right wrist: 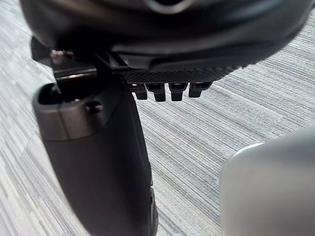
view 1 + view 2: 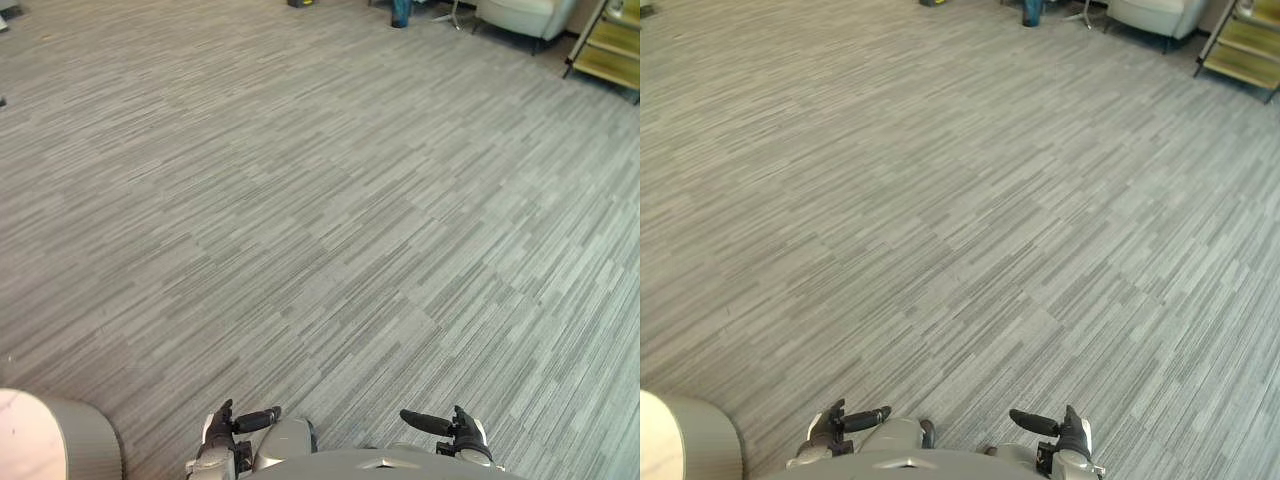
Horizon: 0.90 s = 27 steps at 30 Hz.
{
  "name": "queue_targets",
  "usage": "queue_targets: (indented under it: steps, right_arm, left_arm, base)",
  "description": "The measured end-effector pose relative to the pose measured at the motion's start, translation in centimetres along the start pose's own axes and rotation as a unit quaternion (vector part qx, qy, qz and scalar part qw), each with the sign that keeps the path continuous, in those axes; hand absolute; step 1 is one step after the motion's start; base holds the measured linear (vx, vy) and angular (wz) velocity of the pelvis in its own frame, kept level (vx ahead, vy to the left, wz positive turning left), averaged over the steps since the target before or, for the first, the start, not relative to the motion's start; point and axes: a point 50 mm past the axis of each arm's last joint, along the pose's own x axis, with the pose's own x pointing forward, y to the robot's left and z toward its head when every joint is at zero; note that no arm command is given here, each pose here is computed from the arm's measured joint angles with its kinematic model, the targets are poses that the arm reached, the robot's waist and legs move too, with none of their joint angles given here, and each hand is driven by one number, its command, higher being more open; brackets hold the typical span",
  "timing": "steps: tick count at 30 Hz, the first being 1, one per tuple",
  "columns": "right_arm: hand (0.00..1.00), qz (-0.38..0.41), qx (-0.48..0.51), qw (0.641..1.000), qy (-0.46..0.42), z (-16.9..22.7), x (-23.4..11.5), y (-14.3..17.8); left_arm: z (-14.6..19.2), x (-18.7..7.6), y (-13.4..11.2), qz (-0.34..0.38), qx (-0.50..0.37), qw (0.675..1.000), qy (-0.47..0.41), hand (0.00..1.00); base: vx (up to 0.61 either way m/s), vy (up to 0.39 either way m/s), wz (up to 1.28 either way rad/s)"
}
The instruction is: Pick up cushions and gather them together orderly.
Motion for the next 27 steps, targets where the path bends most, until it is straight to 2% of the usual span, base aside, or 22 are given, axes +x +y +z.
queue_targets:
  steps: [5,13,18,21,27]
  right_arm:
    - [1.0,0.011,0.011,1.0,-0.025,1.2,0.0,0.2]
    - [1.0,0.013,0.012,0.999,-0.038,3.8,0.9,0.4]
    - [1.0,-0.015,0.031,0.999,-0.01,2.4,1.1,-1.6]
    - [1.0,-0.027,0.026,0.999,-0.024,2.4,0.9,-2.2]
    - [1.0,-0.001,0.03,0.999,-0.018,2.3,0.7,-0.2]
  left_arm:
    - [1.3,0.2,-0.1,-0.008,0.038,0.999,-0.023,1.0]
    - [2.8,0.3,-3.8,-0.075,0.107,0.991,-0.041,1.0]
    - [2.7,0.2,-4.8,-0.086,0.109,0.989,-0.045,1.0]
    - [2.8,0.1,-4.4,-0.072,0.075,0.993,-0.048,1.0]
    - [4.6,0.0,-4.5,-0.073,0.066,0.991,-0.093,1.0]
  base:
    - [0.36,-0.07,-0.51]
    - [0.33,-0.211,-0.42]
    - [0.18,-0.12,-0.15]
    - [0.36,-0.107,0.02]
    - [0.39,-0.013,-0.47]
